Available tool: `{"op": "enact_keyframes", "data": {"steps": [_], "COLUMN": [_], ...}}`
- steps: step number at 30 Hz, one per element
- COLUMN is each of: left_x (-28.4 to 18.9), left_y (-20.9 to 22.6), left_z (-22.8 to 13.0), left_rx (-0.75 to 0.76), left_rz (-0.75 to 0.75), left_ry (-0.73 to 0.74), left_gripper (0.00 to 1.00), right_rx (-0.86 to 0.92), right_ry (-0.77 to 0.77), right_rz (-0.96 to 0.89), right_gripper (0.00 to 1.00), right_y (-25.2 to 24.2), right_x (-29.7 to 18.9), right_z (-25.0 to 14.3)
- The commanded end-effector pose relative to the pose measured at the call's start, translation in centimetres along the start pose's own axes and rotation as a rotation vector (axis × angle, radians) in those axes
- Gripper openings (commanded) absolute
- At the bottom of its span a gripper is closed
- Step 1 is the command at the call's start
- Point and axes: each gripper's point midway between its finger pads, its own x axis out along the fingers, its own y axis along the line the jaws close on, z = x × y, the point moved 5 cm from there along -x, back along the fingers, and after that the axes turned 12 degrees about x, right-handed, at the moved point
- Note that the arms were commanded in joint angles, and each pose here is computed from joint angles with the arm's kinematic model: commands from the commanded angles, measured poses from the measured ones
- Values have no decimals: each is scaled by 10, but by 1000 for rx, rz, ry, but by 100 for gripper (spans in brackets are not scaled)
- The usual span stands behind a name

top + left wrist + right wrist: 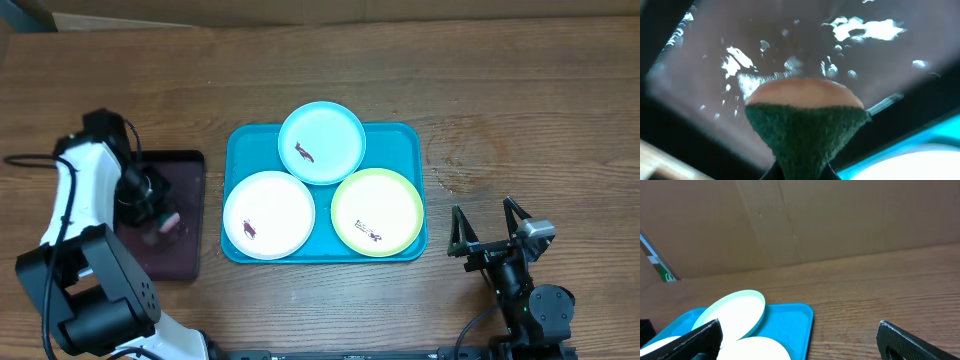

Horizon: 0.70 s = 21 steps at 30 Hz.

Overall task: Clean dirty plates on tray and stack at the side
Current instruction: 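Lift the sponge with the left gripper above the dark tray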

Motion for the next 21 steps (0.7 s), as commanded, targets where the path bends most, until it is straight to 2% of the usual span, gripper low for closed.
{"op": "enact_keyframes", "data": {"steps": [1,6,9,13,16,18,21], "left_x": [-71,-112,-93,-44,-18,-15,-37], "left_y": [-7,-17,-19,-10,-2,2,6], "left_z": [24,32,30,16,6,3,8], "left_rx": [41,64,72,57,51,42,28], "left_rz": [-72,-96,-37,75,100,104,98], "left_ry": [-142,-242,-230,-161,-111,-95,-103], "left_gripper": [4,4,4,4,4,4,4], "right_rx": [-1,-1,-1,0,0,0,0], "right_ry": [-4,-4,-4,-2,-2,-2,-2], "right_rz": [-2,-2,-2,-2,-3,-3,-3], "right_gripper": [100,100,100,100,100,100,100], "right_y": [-2,-2,-2,-2,-2,-2,-2], "right_x": [0,0,0,0,0,0,0], "right_z": [-2,-2,-2,-2,-2,-2,-2]}}
